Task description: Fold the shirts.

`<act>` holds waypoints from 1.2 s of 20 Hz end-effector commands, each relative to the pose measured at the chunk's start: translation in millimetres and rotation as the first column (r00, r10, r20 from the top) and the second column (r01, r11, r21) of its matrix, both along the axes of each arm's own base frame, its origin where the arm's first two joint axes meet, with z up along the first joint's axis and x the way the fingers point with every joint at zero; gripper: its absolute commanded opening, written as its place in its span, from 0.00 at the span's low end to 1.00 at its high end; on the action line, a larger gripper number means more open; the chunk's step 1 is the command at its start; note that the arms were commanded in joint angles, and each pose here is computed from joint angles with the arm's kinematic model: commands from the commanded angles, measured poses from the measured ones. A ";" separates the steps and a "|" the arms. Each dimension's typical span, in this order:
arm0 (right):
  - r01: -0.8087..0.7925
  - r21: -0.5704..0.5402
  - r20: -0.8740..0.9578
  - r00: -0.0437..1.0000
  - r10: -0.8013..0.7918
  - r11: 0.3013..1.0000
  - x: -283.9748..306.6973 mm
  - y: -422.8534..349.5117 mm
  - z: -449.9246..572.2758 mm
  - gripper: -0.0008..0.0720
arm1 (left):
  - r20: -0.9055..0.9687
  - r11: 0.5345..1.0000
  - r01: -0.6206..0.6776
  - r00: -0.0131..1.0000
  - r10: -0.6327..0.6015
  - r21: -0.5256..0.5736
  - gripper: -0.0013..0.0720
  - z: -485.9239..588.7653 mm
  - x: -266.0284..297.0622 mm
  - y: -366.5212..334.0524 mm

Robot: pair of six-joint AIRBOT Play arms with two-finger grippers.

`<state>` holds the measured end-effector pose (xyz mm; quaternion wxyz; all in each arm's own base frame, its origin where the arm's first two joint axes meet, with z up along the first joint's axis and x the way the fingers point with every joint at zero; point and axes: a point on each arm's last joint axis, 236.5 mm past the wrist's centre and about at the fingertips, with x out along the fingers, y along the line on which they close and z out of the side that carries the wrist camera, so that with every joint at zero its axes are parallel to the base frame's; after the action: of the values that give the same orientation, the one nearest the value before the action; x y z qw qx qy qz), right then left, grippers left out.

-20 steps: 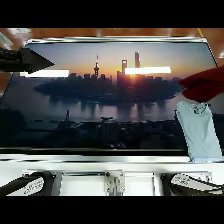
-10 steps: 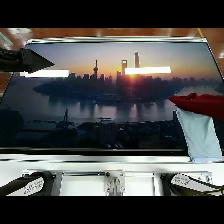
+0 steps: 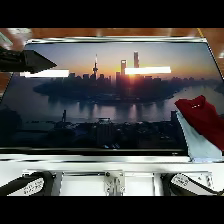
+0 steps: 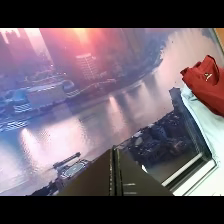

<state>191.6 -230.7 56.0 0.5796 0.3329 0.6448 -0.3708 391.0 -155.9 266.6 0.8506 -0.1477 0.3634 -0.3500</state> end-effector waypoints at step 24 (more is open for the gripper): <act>-0.627 -0.307 0.376 0.611 0.696 0.716 170.4 148.3 57.1 0.93 | -0.202 0.812 -0.020 0.965 0.168 0.583 0.40 -152.7 21.1 11.3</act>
<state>346.0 -154.0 144.7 0.8609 0.1387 0.4574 -0.1743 417.6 -145.9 165.5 0.8525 -0.0176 0.4779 -0.2111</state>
